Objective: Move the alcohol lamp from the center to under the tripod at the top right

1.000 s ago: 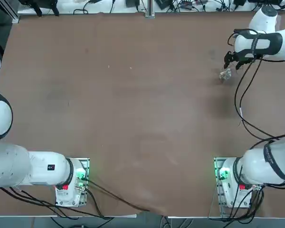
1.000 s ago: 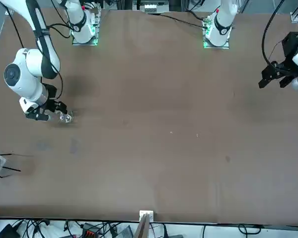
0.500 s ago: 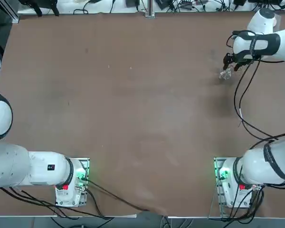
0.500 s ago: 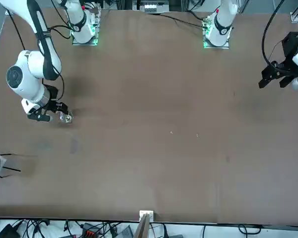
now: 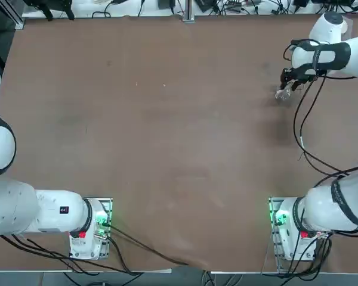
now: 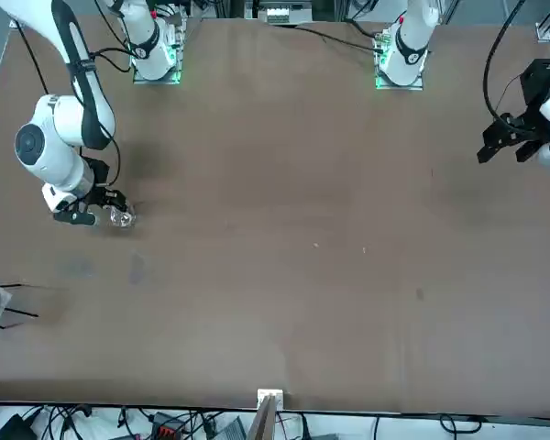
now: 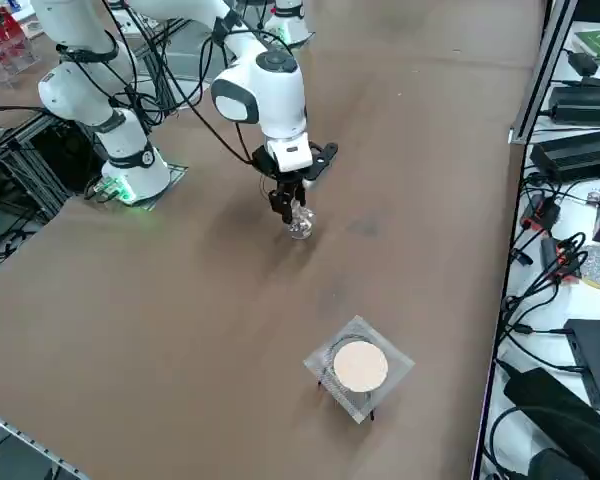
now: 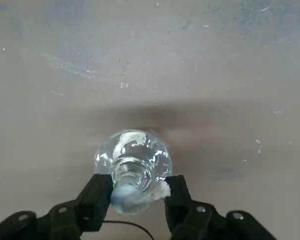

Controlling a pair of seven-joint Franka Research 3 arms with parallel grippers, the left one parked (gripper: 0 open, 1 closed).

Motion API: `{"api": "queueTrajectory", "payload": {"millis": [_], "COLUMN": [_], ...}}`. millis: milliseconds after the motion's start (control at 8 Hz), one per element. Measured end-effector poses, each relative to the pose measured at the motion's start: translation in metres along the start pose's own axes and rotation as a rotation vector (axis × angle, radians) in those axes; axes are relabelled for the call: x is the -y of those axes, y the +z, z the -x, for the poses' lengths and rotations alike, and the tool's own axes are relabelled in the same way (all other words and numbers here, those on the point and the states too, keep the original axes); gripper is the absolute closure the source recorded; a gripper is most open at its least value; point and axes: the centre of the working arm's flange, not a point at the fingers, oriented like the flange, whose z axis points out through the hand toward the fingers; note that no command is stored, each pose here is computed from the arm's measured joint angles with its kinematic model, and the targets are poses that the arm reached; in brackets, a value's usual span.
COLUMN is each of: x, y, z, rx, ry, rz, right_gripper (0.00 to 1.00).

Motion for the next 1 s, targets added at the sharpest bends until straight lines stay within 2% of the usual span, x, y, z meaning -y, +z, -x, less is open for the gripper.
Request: {"api": "queueTrajectory", "payload": {"millis": [250, 500, 625, 1000], "x": [0.001, 0.0024, 0.0045, 0.0053], "y": [0.0004, 0.0009, -0.0003, -0.0014], "z": [0.0001, 0.0002, -0.0002, -0.0012], "rx": [0.001, 0.002, 0.0, -0.004], "ry": [-0.002, -0.004, -0.006, -0.007], "rz": [0.0, -0.001, -0.002, -0.003], "right_gripper": [0.44, 0.58, 0.71, 0.71]}}
